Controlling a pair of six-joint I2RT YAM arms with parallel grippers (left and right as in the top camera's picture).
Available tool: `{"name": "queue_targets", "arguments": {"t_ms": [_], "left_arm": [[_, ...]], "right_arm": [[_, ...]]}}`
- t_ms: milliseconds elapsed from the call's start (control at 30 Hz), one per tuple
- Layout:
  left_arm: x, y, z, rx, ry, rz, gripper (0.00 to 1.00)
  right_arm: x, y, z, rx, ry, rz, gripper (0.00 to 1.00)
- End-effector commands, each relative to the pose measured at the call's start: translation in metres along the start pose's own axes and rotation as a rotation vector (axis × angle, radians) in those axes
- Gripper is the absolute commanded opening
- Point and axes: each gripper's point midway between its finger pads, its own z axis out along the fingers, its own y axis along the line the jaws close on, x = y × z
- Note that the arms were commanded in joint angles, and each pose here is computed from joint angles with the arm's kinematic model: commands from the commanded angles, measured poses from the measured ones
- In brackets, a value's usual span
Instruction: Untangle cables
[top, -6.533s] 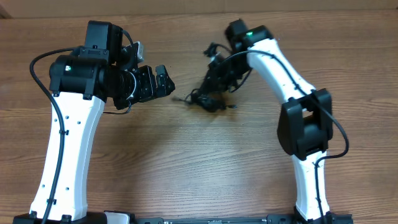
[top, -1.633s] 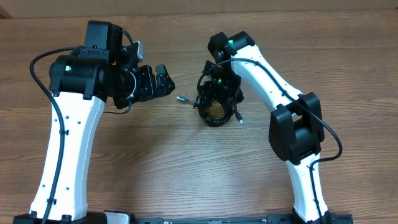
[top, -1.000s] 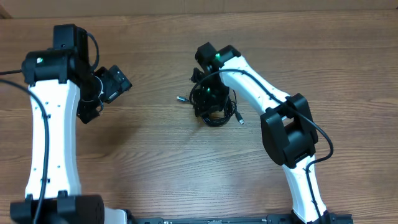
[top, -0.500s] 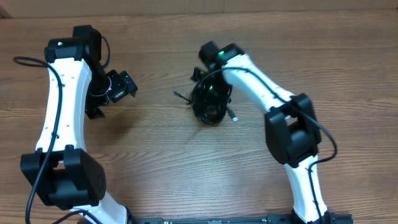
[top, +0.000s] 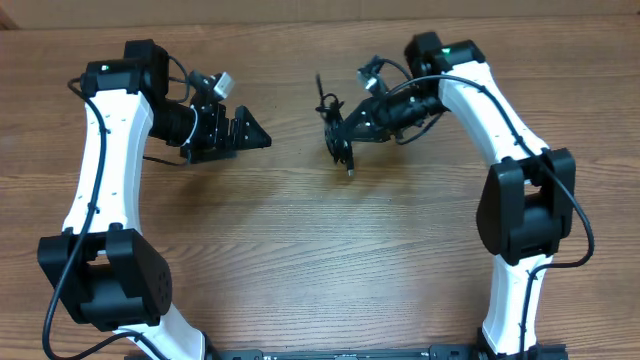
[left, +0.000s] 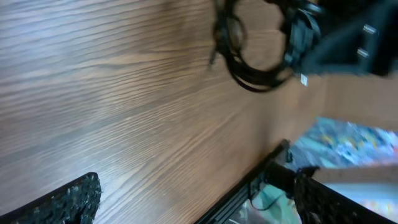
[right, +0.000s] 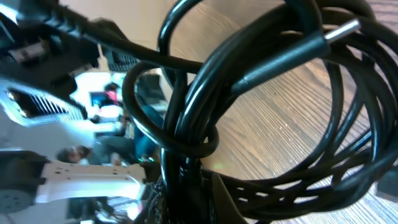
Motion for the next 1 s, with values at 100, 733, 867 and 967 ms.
{"name": "queue_targets", "arguments": {"t_ms": [100,733,867,967], "left_arm": [[0.000,-0.023,0.013,0.074,0.013,0.162,1.00],[-0.052,-0.007,0.074,0.173,-0.114,0.148,0.75],[-0.058,-0.013,0.097,0.285,-0.105,0.186,0.75],[-0.062,-0.024,0.116,0.416,-0.088,0.225,0.73]], "right_arm": [[-0.002,0.022,-0.028,-0.385,-0.136,0.022,0.04],[-0.009,0.044,-0.033,-0.387,-0.128,0.013,0.04],[-0.012,0.051,-0.037,-0.386,-0.130,0.003,0.04],[-0.015,0.057,-0.039,-0.385,-0.134,-0.017,0.04]]}}
